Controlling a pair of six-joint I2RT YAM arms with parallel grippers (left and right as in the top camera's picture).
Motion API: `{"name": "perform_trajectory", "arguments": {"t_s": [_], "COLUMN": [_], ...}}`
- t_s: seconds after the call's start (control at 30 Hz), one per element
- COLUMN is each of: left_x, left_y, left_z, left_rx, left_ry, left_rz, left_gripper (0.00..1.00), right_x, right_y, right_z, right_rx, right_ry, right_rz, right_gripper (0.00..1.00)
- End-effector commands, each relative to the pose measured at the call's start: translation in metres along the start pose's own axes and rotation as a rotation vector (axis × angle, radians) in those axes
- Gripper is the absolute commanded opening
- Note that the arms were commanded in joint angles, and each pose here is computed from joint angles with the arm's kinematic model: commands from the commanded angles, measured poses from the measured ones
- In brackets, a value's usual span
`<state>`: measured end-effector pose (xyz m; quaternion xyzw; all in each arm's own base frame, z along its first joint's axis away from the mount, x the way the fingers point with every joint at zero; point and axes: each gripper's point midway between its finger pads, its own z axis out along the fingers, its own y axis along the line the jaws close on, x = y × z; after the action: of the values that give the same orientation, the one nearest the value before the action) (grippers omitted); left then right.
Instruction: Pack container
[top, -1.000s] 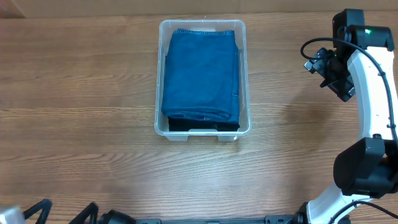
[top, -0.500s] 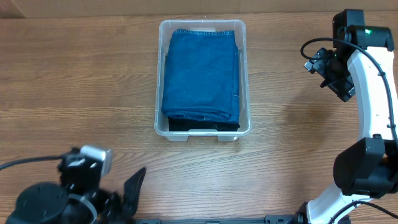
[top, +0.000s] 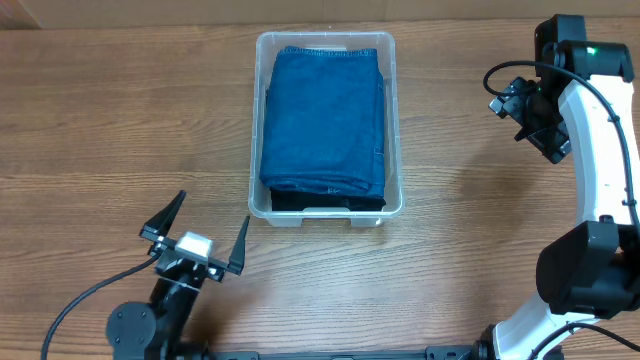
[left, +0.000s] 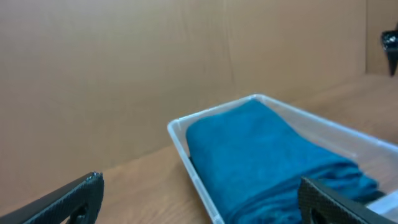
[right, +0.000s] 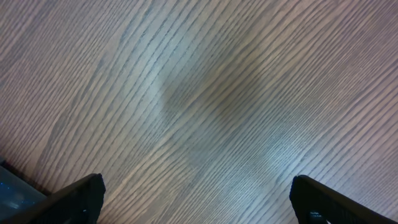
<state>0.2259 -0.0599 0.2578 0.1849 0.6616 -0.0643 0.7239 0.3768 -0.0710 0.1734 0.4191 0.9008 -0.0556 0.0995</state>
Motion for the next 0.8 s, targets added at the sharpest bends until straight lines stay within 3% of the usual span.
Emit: {"name": "perform_trajectory", "arguments": {"t_s": [0.0,0.17,0.4,0.77], "left_x": [0.007,0.030,0.106,0.105], "left_y": [0.003,0.007,0.027,0.028], "left_z": [-0.002,-0.001,-0.003,-0.003], "left_rx": [-0.030,-0.075,-0.216,-0.222], "left_ry": [-0.067,-0.071,0.161,0.159], "left_rz": [0.048,0.051,-0.019,-0.015], "left_gripper": [1.00,1.00,1.00,1.00], "right_x": [-0.004,-0.004,-0.004,-0.004], "right_y": [-0.003,-0.003,-0.003,-0.003], "right_z": [-0.007,-0.007,-0.007,-0.007], "right_rx": [-0.006,-0.006,-0.006,-0.006], "right_ry": [-0.026,-0.026,-0.026,-0.026], "right_rz": [0.011,0.012,0.011,0.011], "right_gripper": [1.00,1.00,1.00,1.00]}}
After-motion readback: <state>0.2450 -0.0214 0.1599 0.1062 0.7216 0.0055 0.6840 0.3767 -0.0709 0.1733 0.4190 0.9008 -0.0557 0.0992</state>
